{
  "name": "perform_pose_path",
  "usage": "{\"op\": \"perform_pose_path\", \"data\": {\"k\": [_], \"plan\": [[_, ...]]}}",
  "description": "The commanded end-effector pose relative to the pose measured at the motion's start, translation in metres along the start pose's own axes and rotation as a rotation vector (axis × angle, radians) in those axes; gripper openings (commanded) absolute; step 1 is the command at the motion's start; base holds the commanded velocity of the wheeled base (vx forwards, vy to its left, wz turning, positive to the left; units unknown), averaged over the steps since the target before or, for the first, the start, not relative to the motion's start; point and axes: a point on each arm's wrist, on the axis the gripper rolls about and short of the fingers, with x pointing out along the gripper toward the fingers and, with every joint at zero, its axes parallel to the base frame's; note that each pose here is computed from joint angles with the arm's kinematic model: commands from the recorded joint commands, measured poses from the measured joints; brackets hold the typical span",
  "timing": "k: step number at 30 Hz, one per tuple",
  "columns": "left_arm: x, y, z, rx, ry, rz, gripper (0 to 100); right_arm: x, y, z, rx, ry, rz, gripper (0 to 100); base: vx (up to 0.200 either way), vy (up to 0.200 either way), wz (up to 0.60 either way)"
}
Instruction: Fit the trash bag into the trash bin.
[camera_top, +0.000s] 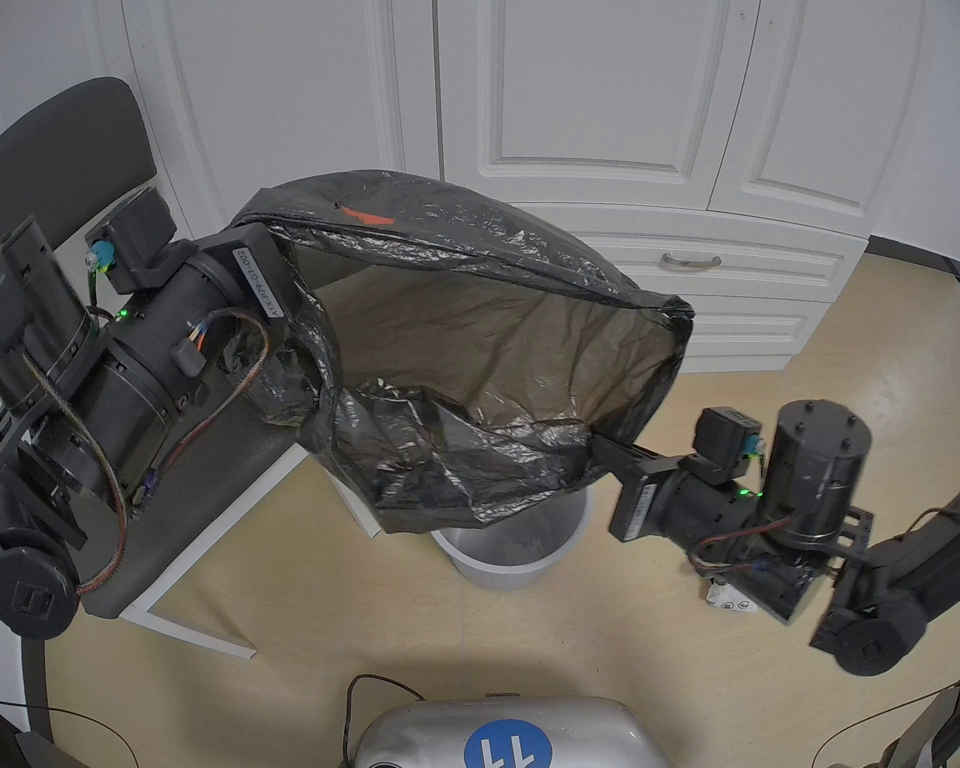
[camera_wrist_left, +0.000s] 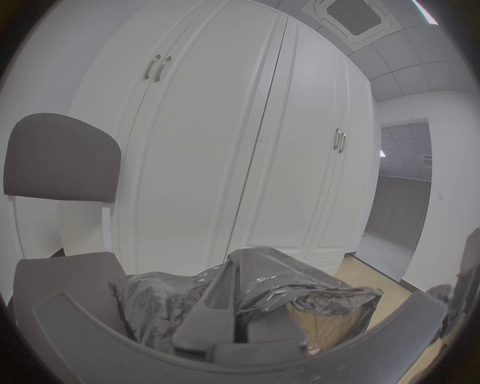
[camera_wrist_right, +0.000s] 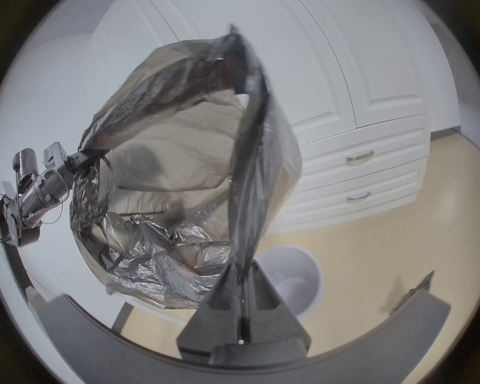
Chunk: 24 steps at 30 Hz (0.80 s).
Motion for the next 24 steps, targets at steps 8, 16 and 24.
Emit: {"op": "perform_pose_path", "data": {"k": [8, 16, 24], "plan": [[-0.009, -0.053, -0.059, -0.005, 0.16, -0.179, 0, -0.11, -0.035, 0.095, -0.065, -0.018, -0.07, 0, 0.0, 0.0, 0.0], [-0.005, -0.057, -0.078, 0.003, 0.178, -0.183, 0, -0.117, -0.044, 0.101, -0.116, -0.017, -0.127, 0, 0.0, 0.0, 0.0], [0.009, -0.066, -0.113, -0.007, 0.207, -0.176, 0, -0.117, -0.052, 0.103, -0.143, -0.029, -0.17, 0, 0.0, 0.0, 0.0]]}}
